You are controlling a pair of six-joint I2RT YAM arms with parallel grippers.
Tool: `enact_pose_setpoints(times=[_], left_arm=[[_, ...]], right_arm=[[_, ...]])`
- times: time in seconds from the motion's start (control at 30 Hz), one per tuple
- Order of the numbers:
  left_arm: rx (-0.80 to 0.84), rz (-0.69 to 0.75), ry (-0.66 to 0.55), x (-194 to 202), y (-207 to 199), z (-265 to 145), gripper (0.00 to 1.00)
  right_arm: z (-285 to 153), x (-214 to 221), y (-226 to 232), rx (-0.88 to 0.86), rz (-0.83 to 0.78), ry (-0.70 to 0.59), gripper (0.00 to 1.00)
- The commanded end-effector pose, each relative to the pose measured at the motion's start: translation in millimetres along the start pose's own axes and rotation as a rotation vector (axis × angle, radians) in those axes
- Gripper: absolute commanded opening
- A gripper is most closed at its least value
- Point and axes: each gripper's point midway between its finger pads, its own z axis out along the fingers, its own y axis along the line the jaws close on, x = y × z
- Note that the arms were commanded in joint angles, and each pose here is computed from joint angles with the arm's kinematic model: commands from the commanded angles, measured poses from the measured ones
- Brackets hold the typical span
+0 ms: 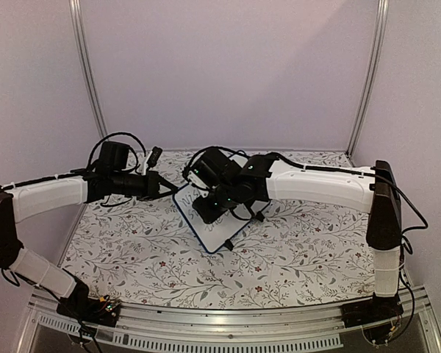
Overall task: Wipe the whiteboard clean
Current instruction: Hold the whiteboard at the center of the board.
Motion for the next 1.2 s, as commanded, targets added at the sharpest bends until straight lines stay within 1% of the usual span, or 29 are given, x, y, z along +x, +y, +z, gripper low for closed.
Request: enact_pose_setpoints(times=[0.0,0.17,0.47,0.6,0.7,0.8,1.0,1.17], left_arm=[[0.024,-0.01,0.023,8.8,-2.1,5.7,0.0],[0.035,-0.001,0.038,15.1,-8.4,9.0,0.0],[0.023,-0.007,0.034,15.2,-7.0,8.0,0.11],[0.028,-0.008,0.037,15.7,-7.7,8.3,0.14],[0.035,-0.008,0.038,15.6,-9.0,8.5,0.17],[0.034,-0.008,0.038,15.3,-8.3,8.8,0.17],[0.038,-0.015,0.049,17.7,-7.3,11.4,0.13],[0.043,-0.02,0.056,18.7,-6.5,13.6,0.15]], right_arm=[[-34.2,-31.2,5.6,-0.029,0.017,-0.106,0.18],[-34.3,-37.7,8.3,-0.031,-0.016,-0.134,0.18],[-27.5,-41.6,14.3,-0.049,-0.083,-0.143,0.17],[-23.5,-43.0,18.5,-0.056,-0.135,-0.139,0.17],[-17.5,-44.4,20.7,-0.064,-0.141,-0.136,0.17],[-11.7,-43.1,24.0,-0.072,-0.16,-0.13,0.17],[-4.8,-39.0,24.6,-0.068,-0.178,-0.117,0.17],[0.9,-34.4,24.3,-0.063,-0.181,-0.103,0.17]])
